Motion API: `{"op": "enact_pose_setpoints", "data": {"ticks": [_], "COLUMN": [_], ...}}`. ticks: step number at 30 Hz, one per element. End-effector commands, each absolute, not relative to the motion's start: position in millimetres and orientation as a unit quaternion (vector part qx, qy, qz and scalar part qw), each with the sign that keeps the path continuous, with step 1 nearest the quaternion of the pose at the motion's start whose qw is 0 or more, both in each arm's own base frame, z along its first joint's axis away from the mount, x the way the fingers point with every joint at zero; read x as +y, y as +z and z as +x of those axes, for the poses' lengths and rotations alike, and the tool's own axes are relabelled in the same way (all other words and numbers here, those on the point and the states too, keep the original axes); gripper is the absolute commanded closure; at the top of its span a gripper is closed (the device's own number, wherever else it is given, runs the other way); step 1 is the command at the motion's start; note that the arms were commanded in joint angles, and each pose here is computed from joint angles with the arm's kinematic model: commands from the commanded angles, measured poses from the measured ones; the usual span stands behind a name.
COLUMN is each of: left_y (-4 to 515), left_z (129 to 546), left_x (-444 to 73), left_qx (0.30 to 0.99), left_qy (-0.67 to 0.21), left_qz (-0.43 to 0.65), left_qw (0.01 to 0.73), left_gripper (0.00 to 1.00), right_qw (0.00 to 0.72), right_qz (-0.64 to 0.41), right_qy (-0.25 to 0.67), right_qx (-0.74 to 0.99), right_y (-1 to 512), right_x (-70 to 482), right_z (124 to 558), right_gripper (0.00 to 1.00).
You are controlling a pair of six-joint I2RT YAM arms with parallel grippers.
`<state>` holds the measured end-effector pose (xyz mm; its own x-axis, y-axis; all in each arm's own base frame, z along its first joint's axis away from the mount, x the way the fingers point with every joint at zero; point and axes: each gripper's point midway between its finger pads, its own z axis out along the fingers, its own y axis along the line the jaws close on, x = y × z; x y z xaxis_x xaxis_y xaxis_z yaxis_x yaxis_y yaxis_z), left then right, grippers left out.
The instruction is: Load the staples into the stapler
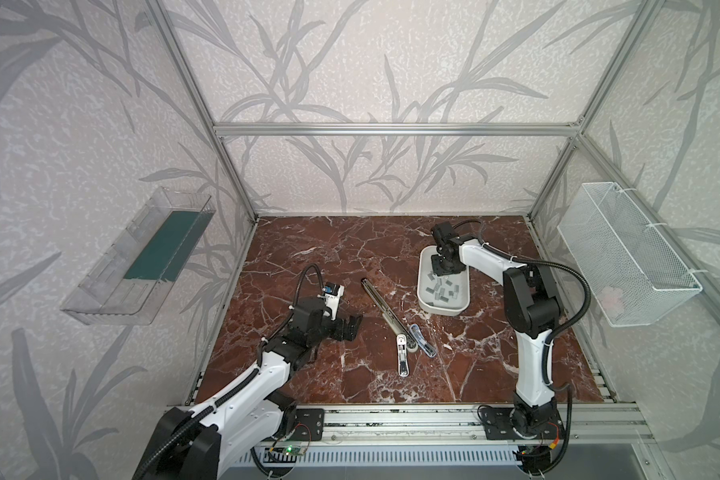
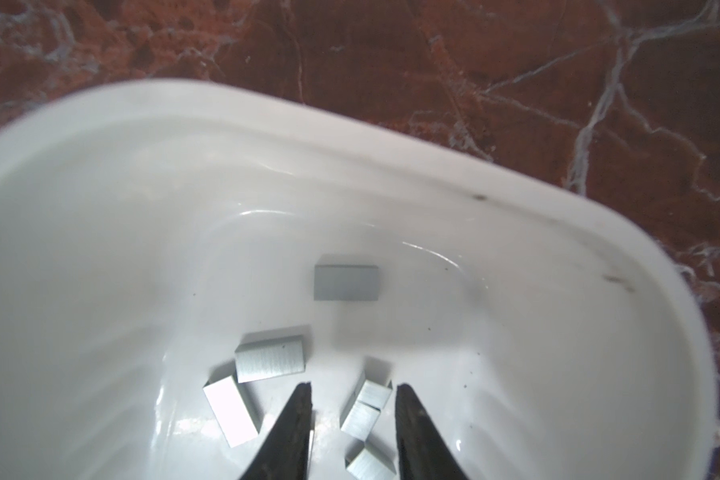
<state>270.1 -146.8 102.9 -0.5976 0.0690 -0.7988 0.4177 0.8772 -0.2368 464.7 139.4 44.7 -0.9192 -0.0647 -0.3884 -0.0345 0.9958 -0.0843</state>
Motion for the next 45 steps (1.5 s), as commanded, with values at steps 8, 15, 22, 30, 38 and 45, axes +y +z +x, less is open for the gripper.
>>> {"op": "enact_pose_setpoints", "data": {"ticks": [8, 15, 22, 30, 38, 45], "left_y": [122, 127, 127, 128, 126, 126], "left_z": [272, 270, 270, 271, 270, 270], "left_x": [-147, -145, -146, -146, -147, -148], "left_qx": [0.853, 0.845, 0.845, 0.845, 0.845, 0.845], "left_qy": [-0.21, -0.21, -0.212, -0.212, -0.214, -0.215], "left_qz": [0.145, 0.145, 0.147, 0.147, 0.15, 0.151], "left_qw": [0.456, 0.469, 0.468, 0.469, 0.466, 0.465], "left_gripper": [0.01, 0.01, 0.01, 0.01, 0.01, 0.01], "right_qw": [0.219, 0.212, 0.223, 0.21, 0.201, 0.199], "right_qz": [0.11, 0.16, 0.174, 0.163, 0.16, 0.158], "right_qy": [0.031, 0.008, 0.006, -0.001, -0.021, -0.034], "right_qx": [0.969, 0.964, 0.959, 0.964, 0.966, 0.967], "right_y": [49, 35, 32, 25, 20, 23], "right_x": [144, 128, 127, 134, 130, 122], "right_z": [497, 503, 510, 505, 488, 475], "right_gripper": [0.53, 0.5, 0.49, 0.49, 0.5, 0.52]}}
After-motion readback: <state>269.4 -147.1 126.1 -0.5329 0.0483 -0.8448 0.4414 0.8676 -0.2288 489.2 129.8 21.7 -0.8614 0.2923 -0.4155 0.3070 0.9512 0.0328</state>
